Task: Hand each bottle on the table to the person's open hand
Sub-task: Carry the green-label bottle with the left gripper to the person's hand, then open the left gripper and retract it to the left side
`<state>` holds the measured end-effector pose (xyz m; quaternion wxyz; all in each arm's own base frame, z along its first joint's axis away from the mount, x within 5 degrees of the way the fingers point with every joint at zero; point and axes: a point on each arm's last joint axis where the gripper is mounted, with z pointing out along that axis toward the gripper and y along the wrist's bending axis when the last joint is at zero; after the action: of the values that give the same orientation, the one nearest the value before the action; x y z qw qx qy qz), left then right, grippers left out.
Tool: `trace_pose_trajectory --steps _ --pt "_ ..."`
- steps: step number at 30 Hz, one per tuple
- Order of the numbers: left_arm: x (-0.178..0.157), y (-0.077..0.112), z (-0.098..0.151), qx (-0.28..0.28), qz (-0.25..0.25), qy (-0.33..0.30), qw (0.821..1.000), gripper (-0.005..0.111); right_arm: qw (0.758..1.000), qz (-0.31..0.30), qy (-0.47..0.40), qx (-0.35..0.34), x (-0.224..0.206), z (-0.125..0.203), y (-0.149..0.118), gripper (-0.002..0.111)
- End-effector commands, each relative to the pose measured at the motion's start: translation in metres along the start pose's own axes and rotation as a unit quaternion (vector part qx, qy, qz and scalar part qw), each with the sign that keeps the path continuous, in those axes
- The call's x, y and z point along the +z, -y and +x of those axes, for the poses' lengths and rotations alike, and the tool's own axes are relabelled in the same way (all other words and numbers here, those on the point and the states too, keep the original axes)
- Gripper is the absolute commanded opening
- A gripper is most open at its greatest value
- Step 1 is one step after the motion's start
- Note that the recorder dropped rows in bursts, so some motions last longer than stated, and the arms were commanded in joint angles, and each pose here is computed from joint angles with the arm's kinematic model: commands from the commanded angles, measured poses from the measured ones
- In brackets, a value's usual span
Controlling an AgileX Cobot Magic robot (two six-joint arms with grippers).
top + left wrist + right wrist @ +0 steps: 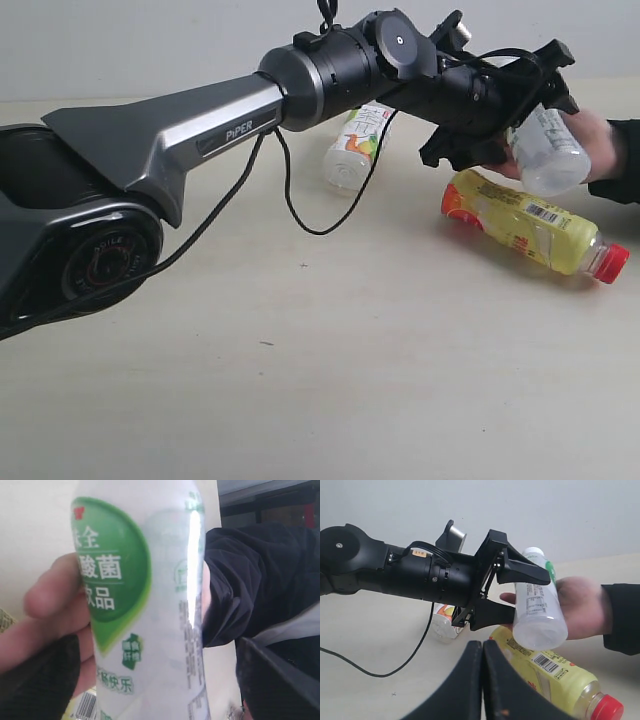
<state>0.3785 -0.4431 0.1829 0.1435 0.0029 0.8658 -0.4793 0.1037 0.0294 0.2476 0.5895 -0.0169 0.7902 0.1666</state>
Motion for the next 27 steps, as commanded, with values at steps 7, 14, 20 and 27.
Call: trace_pose_trajectory --steps 7,14,20,27 --pt "-0.009 0.011 -0.005 0.011 0.011 0.006 1.0 0.083 1.0 0.003 0.005 -0.004 -0.001 0.0 0.001 0.0" --pt "-0.023 0.023 -0.009 0.024 0.016 0.0 1.0 0.084 1.0 0.003 0.005 -0.004 -0.001 0.0 0.001 0.0" --pt "-0.045 0.019 -0.023 0.034 0.0 -0.038 0.999 0.084 1.0 0.003 0.005 -0.004 -0.001 0.0 0.001 0.0" --pt "-0.077 0.023 -0.037 0.094 -0.005 -0.07 0.993 0.075 1.0 0.003 0.005 -0.004 -0.001 0.0 0.001 0.0"
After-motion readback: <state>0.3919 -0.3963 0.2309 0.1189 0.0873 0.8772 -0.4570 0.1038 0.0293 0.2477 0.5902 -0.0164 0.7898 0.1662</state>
